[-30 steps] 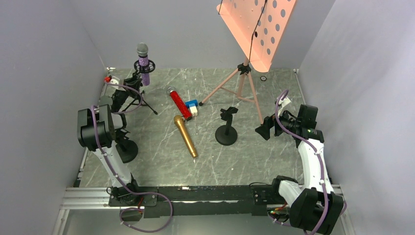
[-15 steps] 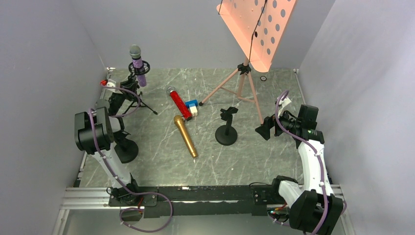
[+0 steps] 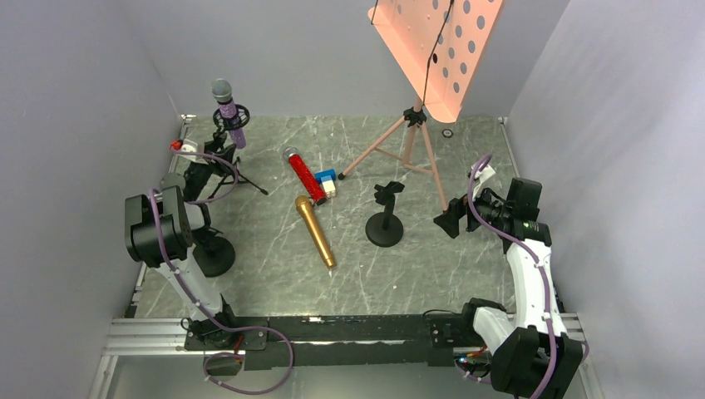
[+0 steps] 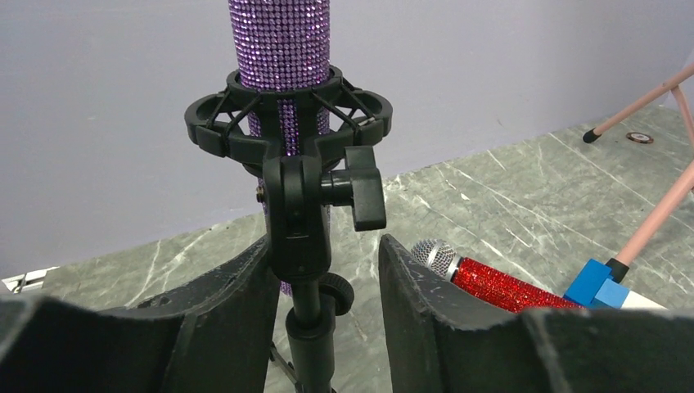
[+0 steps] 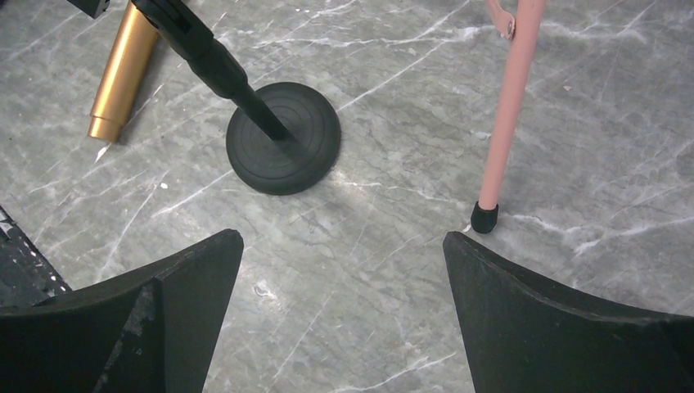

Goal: Attach the microphones to the stand

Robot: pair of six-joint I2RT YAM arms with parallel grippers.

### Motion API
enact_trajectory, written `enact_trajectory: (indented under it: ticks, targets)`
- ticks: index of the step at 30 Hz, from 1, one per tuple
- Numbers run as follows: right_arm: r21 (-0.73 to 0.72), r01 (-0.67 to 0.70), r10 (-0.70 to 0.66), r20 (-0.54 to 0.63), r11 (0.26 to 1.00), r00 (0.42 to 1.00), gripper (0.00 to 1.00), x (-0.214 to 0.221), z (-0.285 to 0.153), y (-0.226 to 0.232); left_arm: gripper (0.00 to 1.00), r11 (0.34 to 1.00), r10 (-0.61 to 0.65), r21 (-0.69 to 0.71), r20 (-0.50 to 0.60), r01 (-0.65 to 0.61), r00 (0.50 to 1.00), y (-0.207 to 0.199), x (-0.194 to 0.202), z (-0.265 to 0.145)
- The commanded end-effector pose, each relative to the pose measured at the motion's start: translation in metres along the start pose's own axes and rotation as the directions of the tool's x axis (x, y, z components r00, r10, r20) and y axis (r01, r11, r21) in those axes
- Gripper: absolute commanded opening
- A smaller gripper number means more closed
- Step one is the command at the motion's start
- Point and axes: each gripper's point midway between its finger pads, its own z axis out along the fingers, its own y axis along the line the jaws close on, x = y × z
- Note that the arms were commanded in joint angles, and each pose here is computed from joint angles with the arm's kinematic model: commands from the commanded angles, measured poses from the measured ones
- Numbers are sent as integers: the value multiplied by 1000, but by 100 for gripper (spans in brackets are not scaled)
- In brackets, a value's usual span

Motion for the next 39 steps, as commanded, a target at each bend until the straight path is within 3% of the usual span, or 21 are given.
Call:
enact_trajectory:
  ticks: [1, 8, 21, 25, 39]
  targets:
    - [-15, 57, -56, 44, 998, 997, 100, -16, -4, 4, 53, 999, 41, 14, 23, -42, 999, -8, -14, -4]
    - [-11, 64, -63, 48, 998, 997, 100, -18, -5, 5, 72, 997, 51, -56, 16, -50, 999, -1, -21, -11]
    - [-12, 74, -73, 56, 997, 996, 100, -20, -7, 6, 87, 990, 64, -126, -21, -66, 998, 13, -44, -11]
    - [-13, 74, -73, 56, 997, 996, 100, -20, -6, 7, 97, 988, 74, -136, -6, -74, 997, 15, -55, -13]
    - [-15, 76, -75, 56, 997, 996, 100, -20, -6, 7, 99, 987, 30, -160, 80, -17, 996, 17, -127, 1]
